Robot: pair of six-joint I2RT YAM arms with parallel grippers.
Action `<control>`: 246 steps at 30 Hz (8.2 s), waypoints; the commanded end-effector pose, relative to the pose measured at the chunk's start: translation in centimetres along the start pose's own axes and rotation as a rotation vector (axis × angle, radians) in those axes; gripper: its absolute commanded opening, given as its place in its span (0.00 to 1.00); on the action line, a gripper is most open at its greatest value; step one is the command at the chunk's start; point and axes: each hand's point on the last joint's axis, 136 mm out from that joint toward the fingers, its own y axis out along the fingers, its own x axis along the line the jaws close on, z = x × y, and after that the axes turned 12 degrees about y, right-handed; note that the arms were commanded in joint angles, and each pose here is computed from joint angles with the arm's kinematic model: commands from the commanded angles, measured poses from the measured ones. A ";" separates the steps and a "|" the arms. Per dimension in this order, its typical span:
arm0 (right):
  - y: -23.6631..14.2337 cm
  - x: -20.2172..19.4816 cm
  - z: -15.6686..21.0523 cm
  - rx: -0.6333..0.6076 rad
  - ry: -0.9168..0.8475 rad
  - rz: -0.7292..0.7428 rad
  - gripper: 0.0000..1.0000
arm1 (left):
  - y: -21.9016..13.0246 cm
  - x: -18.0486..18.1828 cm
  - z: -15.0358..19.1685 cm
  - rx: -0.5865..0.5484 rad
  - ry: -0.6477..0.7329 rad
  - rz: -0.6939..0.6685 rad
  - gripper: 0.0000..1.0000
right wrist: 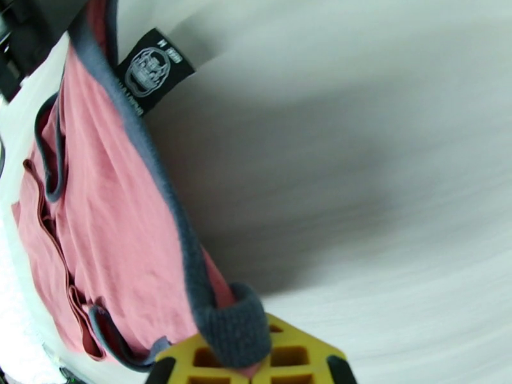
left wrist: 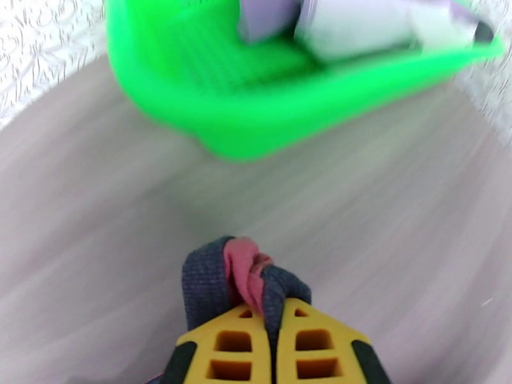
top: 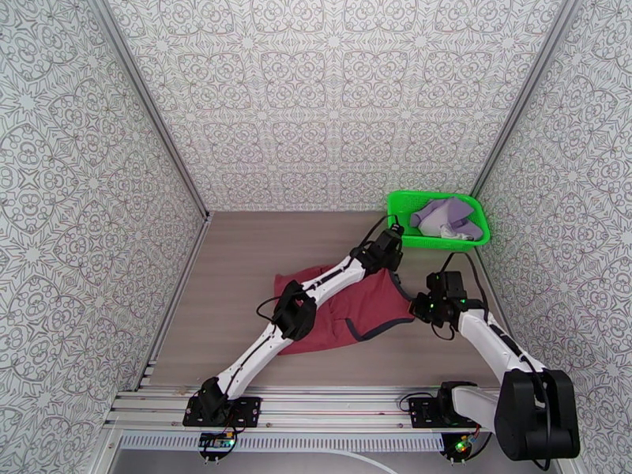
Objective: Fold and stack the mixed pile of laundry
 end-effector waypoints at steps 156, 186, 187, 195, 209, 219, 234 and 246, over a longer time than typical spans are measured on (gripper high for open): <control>12.6 6.7 0.2 -0.079 0.532 -0.069 0.00 | -31.1 9.6 18.9 0.254 -0.682 -0.106 0.68; 8.7 5.6 2.0 -0.117 0.484 -0.084 0.25 | -19.4 7.2 30.2 0.656 -0.829 -0.158 0.00; 8.4 5.6 2.0 -0.119 0.456 -0.078 0.37 | -19.3 7.6 30.3 0.661 -0.822 -0.169 0.00; 6.9 8.3 2.5 0.015 -0.057 -0.020 0.99 | -20.5 11.7 30.5 0.750 -0.708 -0.206 0.00; 8.9 9.8 -0.7 0.111 -0.511 0.199 0.99 | -21.7 21.1 27.8 0.846 -0.527 -0.382 0.00; 12.0 15.1 2.2 0.251 -0.411 -0.082 0.98 | -20.5 22.4 27.3 0.837 -0.526 -0.367 0.00; 17.2 14.9 -0.1 0.196 -0.375 0.106 0.00 | -16.2 24.5 25.3 0.773 -0.545 -0.314 0.00; 21.1 19.9 -9.6 0.048 -0.334 0.111 0.00 | -8.9 32.9 19.7 0.588 -0.585 -0.280 0.00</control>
